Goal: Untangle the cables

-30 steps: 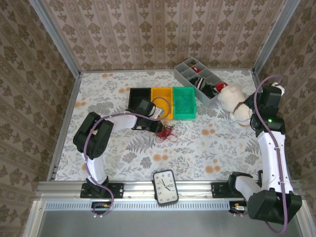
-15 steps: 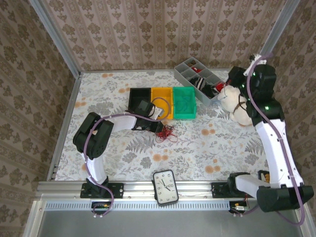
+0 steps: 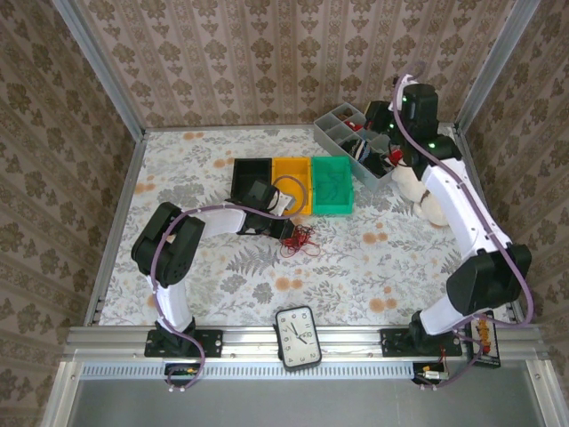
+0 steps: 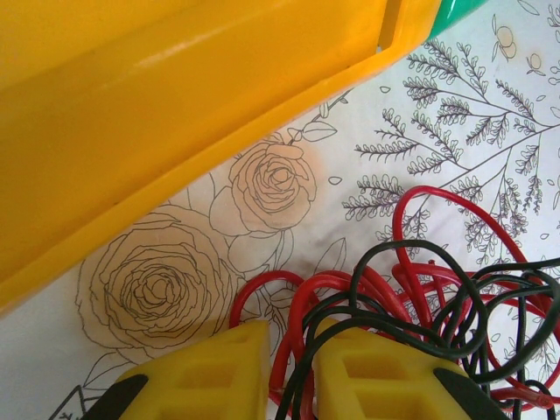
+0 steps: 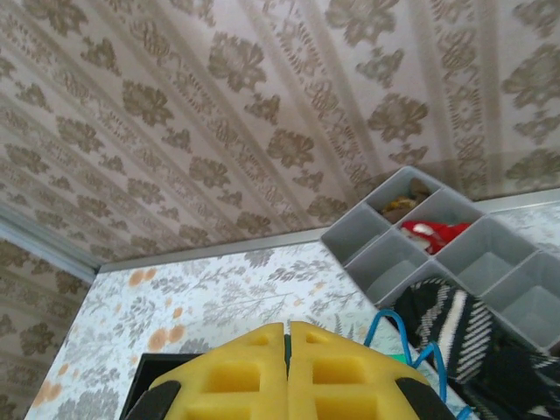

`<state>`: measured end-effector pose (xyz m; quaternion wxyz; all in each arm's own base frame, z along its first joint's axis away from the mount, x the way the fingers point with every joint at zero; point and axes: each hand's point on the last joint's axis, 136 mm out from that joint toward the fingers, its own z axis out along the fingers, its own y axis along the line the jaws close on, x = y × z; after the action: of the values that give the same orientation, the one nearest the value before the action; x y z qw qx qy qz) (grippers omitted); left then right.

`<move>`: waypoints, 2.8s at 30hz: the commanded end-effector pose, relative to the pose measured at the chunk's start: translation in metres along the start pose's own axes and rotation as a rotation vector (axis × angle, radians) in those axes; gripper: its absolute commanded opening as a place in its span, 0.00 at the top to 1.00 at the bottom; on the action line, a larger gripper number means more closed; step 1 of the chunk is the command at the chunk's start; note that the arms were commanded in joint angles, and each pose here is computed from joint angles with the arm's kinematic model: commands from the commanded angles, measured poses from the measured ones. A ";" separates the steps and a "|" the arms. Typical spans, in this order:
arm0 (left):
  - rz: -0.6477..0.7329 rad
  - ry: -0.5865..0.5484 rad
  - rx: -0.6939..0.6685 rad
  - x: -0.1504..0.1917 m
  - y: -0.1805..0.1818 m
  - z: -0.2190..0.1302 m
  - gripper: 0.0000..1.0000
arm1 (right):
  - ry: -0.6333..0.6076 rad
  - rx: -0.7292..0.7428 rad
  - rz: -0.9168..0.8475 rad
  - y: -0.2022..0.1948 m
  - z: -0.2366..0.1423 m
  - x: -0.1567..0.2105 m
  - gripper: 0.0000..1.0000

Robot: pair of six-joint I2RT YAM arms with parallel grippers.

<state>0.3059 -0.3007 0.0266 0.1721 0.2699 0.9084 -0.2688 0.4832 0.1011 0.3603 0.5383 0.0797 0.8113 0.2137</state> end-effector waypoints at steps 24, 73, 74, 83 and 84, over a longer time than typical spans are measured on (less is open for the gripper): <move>0.024 0.009 0.017 0.003 -0.004 0.003 0.80 | -0.076 -0.140 -0.094 0.067 -0.014 -0.045 1.00; 0.034 0.045 0.025 0.007 -0.005 0.012 0.80 | 0.627 0.096 0.072 -0.040 0.149 0.259 0.98; 0.036 0.044 0.026 0.007 -0.005 0.012 0.80 | 0.629 0.101 0.074 -0.042 0.150 0.261 0.98; 0.052 0.043 0.025 0.007 -0.008 0.011 0.80 | 0.520 0.083 0.039 -0.027 0.137 0.218 0.70; 0.056 0.044 0.024 0.007 -0.009 0.011 0.80 | 0.500 0.086 0.034 -0.026 0.133 0.210 0.66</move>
<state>0.3051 -0.3079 0.0264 0.1735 0.2846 0.9017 -0.2754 0.5139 0.1920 0.0760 0.2563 0.0646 0.9440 0.1973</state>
